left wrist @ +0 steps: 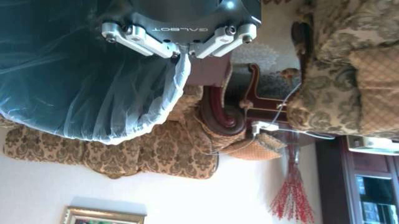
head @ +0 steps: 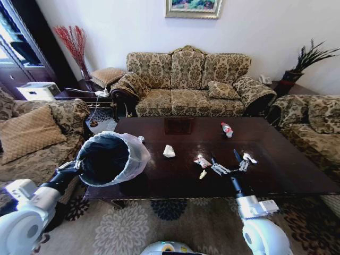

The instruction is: Move to the front of the table and place the trash on the table into the trash bin.

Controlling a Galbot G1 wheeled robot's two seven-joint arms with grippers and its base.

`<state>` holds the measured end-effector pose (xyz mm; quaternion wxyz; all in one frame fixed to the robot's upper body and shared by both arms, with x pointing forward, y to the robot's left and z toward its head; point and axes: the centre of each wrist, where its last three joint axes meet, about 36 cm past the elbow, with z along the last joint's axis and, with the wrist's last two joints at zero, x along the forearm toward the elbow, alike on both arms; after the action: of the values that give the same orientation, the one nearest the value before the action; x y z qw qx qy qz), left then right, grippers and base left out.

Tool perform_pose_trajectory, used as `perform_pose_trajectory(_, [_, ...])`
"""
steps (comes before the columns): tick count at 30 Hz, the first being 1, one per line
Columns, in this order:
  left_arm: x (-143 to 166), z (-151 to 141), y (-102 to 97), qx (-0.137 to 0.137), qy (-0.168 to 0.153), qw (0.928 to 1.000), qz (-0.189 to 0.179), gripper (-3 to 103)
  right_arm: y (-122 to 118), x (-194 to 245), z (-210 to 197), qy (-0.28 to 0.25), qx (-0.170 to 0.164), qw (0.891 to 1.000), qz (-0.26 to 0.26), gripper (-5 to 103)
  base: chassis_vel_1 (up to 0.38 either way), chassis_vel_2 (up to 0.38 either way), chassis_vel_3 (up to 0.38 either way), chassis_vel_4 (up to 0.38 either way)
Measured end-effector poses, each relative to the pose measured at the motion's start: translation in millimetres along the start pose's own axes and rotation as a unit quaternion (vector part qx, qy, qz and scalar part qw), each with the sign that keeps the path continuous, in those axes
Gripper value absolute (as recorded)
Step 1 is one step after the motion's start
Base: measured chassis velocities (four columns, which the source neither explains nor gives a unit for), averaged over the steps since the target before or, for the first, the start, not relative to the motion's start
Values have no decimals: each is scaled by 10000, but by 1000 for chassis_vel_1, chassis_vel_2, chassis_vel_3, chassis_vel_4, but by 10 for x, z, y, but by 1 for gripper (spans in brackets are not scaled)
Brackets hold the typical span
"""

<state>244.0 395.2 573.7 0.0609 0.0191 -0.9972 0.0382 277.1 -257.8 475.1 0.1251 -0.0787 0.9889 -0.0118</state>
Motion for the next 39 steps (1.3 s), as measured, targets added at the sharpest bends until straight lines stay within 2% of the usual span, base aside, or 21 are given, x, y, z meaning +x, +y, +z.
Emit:
perform_pose_trajectory(4, [0, 0, -1, -1, -5, 10000, 4, 0, -6, -40, 63, -85, -61, 9999, 4, 100, 259, 228, -239, -240])
perform_pose_trajectory(5, [3, -8, 1, -13, -20, 10000, 2, 0, -1, -87, 127, -109, -199, 9997, 49, 100, 249, 244, -210, -219])
perform_pose_trajectory(10, [10, -57, 17, -93, -79, 9999, -15, 0, 33, -253, 305, 3, -405, 9992, 25, 100, 195, 172, -132, -152])
perform_pose_trajectory(12, [13, -103, 4, -168, -128, 9998, 14, 0, 125, -444, 504, 139, -551, 9984, 10, 100, 63, 30, -25, -58])
perform_pose_trajectory(17, [-7, -155, -41, -245, -186, 9994, 128, 0, 262, -676, 744, 291, -554, 9980, 96, 100, 13, 2, -1, -5])
perform_pose_trajectory(20, [32, -146, -33, -282, -145, 9994, 109, 0, 447, -979, 906, 496, -553, 9972, -133, 100, -103, -71, 30, -11])
perform_pose_trajectory(24, [51, -144, -26, -304, -144, 9994, 85, 0, 565, -1195, 954, 543, -606, 9959, -390, 100, -25, -16, 5, -4])
perform_pose_trajectory(28, [75, -149, -12, -335, -126, 9994, 34, 0, 847, -1399, 1003, 523, -784, 9936, -617, 100, 0, 0, 0, 0])
perform_pose_trajectory(33, [87, -141, 16, -342, -113, 9994, 3, 0, 924, -1447, 993, 575, -847, 9917, -775, 100, 0, 0, 0, 0])
perform_pose_trajectory(39, [78, -121, 6, -295, -114, 9995, 37, 0, 928, -1439, 995, 626, -740, 9917, -849, 100, 0, 0, 0, 0])
